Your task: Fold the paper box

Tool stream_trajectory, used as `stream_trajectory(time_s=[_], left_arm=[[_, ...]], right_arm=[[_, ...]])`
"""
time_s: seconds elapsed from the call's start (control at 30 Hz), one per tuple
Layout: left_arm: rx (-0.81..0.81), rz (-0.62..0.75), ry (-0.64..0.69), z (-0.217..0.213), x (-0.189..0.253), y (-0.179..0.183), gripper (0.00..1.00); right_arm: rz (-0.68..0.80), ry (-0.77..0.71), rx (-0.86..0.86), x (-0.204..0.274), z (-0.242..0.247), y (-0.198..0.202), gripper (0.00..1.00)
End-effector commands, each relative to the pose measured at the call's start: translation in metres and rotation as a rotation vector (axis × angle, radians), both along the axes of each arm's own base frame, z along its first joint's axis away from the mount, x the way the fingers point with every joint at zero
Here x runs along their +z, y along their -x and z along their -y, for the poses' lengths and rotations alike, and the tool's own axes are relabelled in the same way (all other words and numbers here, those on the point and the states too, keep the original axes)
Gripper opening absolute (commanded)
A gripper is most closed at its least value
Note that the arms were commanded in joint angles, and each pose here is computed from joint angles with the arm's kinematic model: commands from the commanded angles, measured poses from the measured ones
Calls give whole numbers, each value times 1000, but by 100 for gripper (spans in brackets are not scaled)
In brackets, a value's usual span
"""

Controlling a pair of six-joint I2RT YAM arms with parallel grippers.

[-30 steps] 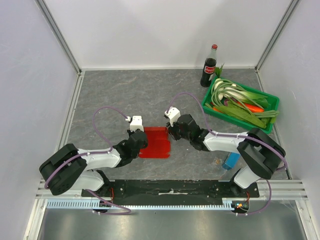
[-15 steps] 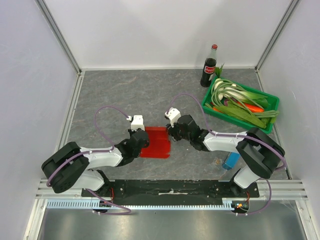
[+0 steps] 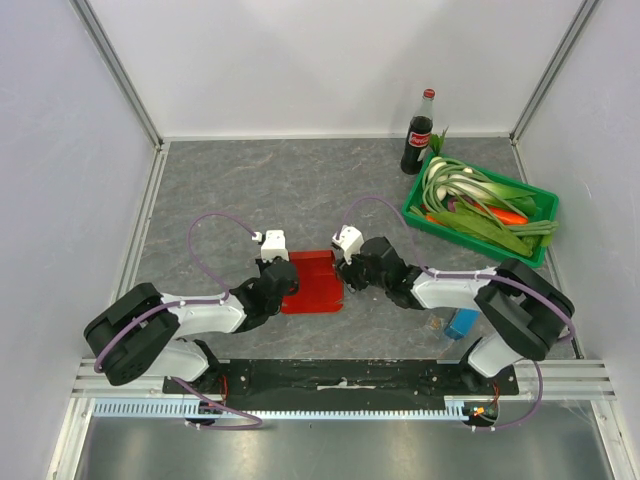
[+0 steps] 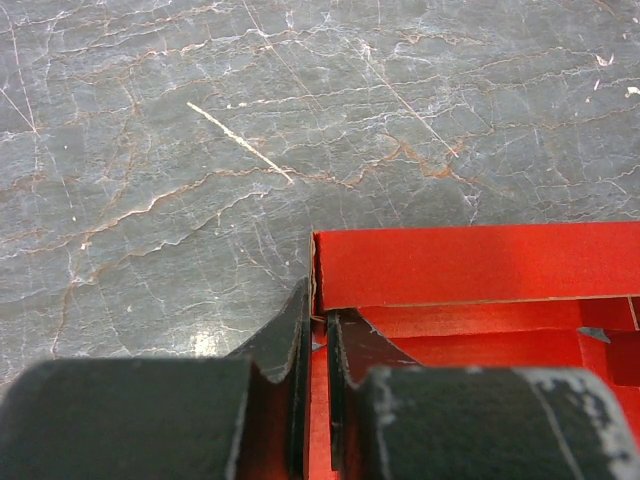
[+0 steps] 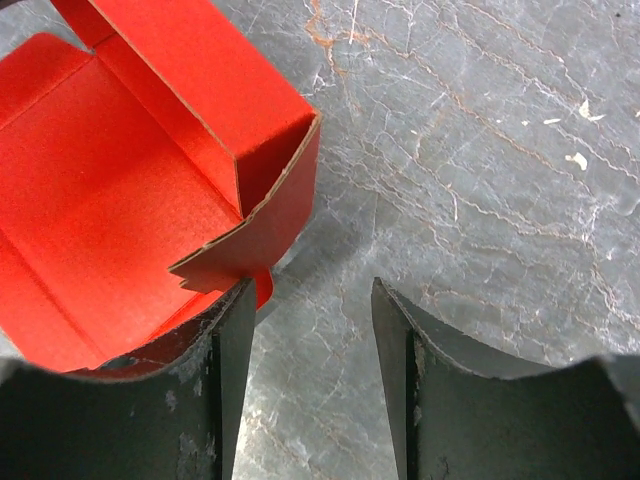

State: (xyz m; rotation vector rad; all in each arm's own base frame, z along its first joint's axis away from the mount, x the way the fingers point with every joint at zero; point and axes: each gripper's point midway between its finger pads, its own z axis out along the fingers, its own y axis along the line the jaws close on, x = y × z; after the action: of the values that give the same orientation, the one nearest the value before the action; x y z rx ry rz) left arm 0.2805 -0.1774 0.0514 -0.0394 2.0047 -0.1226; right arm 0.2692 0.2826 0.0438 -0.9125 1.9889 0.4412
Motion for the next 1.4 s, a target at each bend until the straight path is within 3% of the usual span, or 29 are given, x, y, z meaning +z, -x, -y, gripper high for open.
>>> stream_trajectory(time_s=[0.0,0.33,0.7,1.27,1.3,1.37], left_arm=[[10,28,11,2,6,-4,2],[-32,29,-7,9,7,-6,2],[-30,15,-14,11,5,-7,2],[18,-9,-22,14,-1,-14,2],[22,-10,-25,14,-2,-15,2],[25,-12,-33,13,-3,-15,2]], right_arm=[[116,-61,44,26,-25,-22,58],[173,-91,84,36,-44,-34,57],[248,-188,-7,51,-47,-48,59],[263,-166,-51,34,-46,-49,41],[248,-178,-18,35,-52,-45,41],[197,-179,29,33,-59,-38,51]])
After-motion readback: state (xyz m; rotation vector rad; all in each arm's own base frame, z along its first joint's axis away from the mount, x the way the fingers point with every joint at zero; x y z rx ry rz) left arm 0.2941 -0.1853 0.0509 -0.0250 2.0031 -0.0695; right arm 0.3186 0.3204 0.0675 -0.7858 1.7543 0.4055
